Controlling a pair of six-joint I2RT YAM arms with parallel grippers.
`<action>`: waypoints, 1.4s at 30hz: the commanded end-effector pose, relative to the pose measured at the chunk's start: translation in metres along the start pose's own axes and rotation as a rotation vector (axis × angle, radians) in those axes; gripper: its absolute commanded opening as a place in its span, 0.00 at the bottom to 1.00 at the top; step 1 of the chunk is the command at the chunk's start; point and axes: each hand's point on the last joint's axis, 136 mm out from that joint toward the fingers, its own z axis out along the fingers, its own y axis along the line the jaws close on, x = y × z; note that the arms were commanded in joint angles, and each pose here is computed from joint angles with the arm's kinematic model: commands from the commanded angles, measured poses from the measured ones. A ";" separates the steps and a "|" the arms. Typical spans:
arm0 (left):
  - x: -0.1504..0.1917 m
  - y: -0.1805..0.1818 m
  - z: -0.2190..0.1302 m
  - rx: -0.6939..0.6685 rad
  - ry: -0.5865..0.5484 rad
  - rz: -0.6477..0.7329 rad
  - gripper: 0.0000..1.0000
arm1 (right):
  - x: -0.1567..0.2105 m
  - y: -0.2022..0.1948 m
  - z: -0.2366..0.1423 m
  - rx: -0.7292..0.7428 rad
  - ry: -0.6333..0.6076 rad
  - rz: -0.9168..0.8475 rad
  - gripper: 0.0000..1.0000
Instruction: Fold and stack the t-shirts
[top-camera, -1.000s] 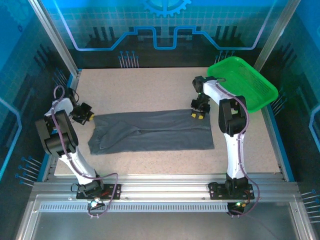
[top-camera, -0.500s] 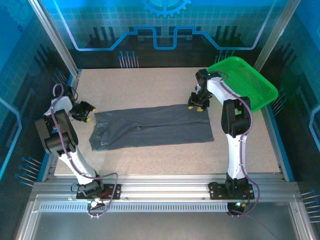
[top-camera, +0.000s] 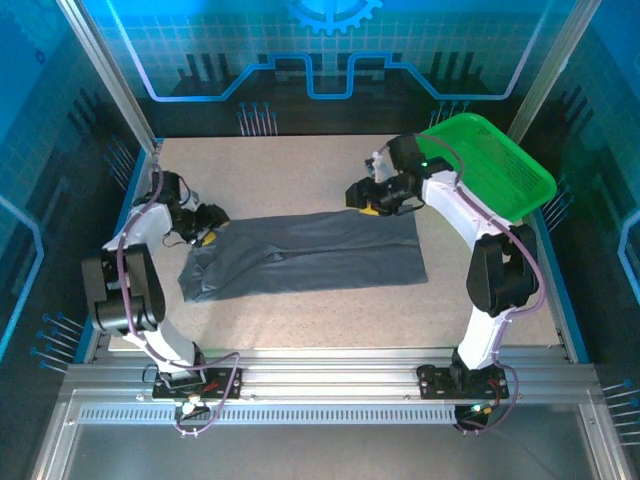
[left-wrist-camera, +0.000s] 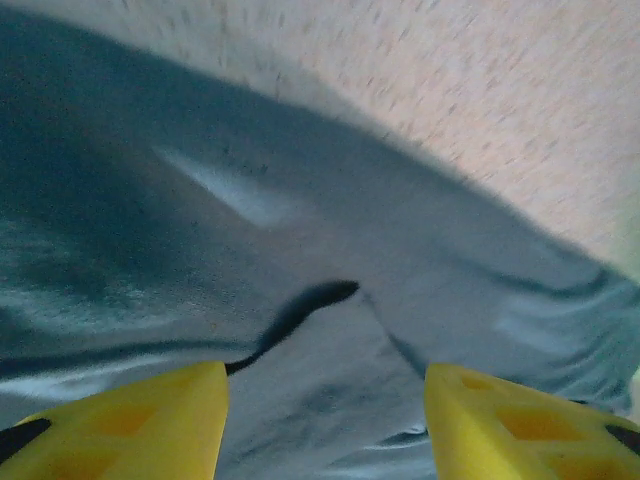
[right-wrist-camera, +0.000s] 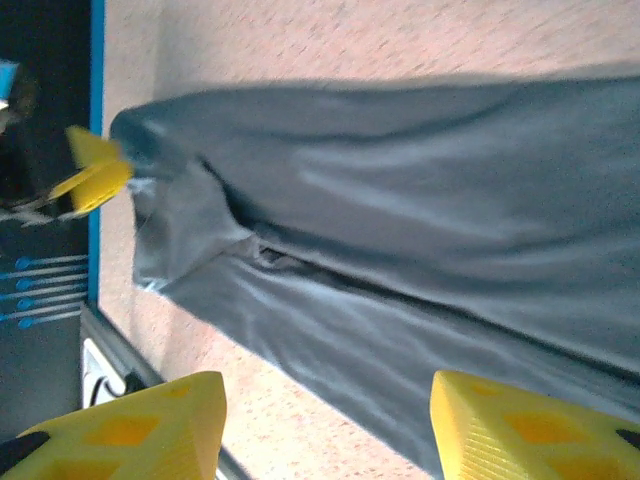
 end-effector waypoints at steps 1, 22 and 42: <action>0.008 0.007 0.007 -0.033 0.059 0.069 0.56 | 0.000 0.019 0.003 -0.086 -0.004 -0.010 0.57; 0.042 -0.001 0.015 -0.068 0.102 0.116 0.09 | 0.001 0.022 0.001 -0.086 -0.004 0.013 0.55; 0.158 -0.009 -0.007 0.020 0.197 -0.079 0.00 | 0.010 0.022 -0.002 -0.093 0.014 0.006 0.53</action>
